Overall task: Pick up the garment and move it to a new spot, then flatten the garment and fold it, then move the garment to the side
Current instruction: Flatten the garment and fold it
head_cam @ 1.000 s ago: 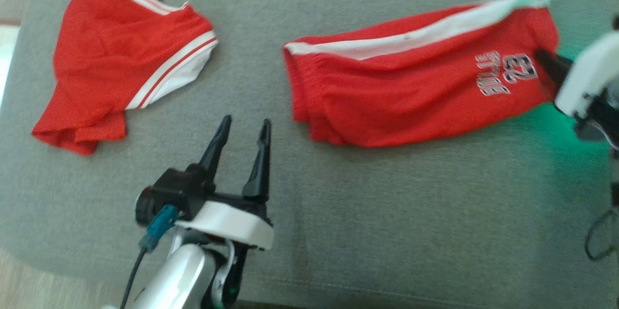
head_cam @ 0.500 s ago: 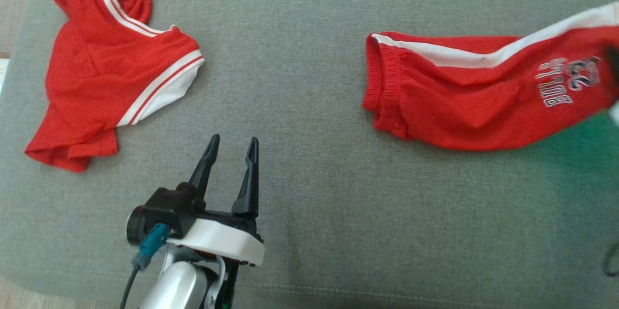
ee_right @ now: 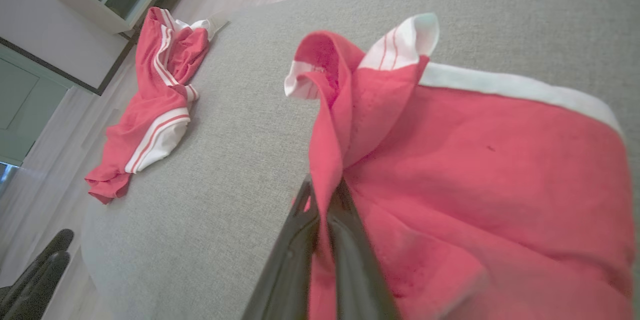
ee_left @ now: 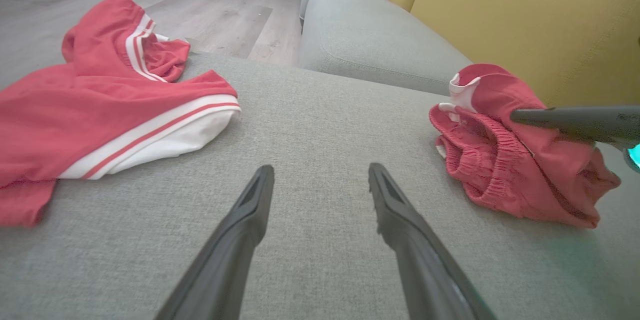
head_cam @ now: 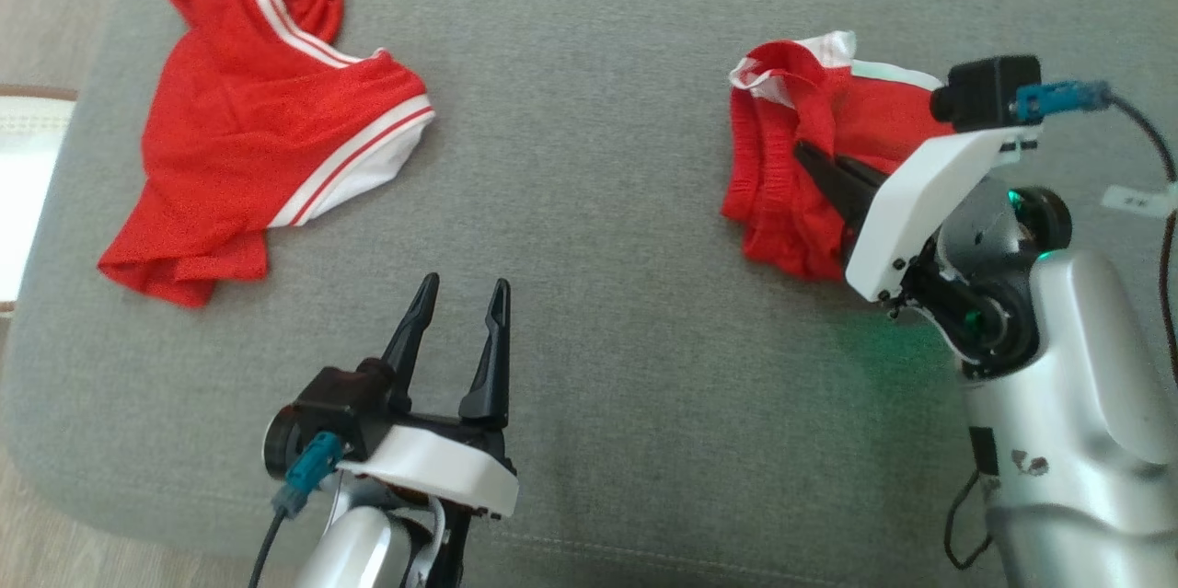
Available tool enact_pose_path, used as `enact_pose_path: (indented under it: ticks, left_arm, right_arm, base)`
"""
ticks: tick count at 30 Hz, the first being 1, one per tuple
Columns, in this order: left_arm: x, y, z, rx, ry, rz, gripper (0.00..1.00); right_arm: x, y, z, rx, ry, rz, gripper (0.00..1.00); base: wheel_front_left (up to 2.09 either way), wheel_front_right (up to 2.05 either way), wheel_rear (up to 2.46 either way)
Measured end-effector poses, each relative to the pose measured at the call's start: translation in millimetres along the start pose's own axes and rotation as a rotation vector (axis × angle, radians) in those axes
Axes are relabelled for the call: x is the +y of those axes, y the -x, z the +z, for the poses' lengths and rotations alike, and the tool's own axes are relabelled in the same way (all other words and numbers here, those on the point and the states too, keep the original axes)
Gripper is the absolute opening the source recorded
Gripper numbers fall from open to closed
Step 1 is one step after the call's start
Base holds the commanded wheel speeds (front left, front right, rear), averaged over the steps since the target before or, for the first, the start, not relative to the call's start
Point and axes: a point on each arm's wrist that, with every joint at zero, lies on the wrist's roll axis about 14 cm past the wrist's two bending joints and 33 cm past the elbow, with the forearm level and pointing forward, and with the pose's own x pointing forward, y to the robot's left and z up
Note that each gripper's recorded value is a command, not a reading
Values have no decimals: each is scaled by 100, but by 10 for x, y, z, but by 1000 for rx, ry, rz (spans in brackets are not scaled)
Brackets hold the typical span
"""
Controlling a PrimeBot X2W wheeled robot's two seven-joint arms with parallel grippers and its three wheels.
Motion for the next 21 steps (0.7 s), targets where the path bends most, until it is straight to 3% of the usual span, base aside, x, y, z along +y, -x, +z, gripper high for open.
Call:
enact_pose_path:
  ticks: [9,10,11,12,21]
  left_arm:
    - [108,74,38,-13,-6,35,100]
    - [108,74,38,-13,-6,35,100]
    - [106,94,21,-8,-4,36,100]
    - [100,112,3,-3,-4,35,100]
    - [23,158,101,-39,-13,4,100]
  right_arm:
    - [132,-129,-118,-27,-46,49,0]
    - [132,-129,-118,-27,-46,49,7]
    - [151,-121,-111,-38,-50,55,49]
    - [180,-110,-100,-50,-54,64,100]
    - [697,150,-98,-118,-190,254,100]
  base:
    - [0,0,0]
    - [0,0,0]
    - [0,0,0]
    - [0,0,0]
    - [0,0,0]
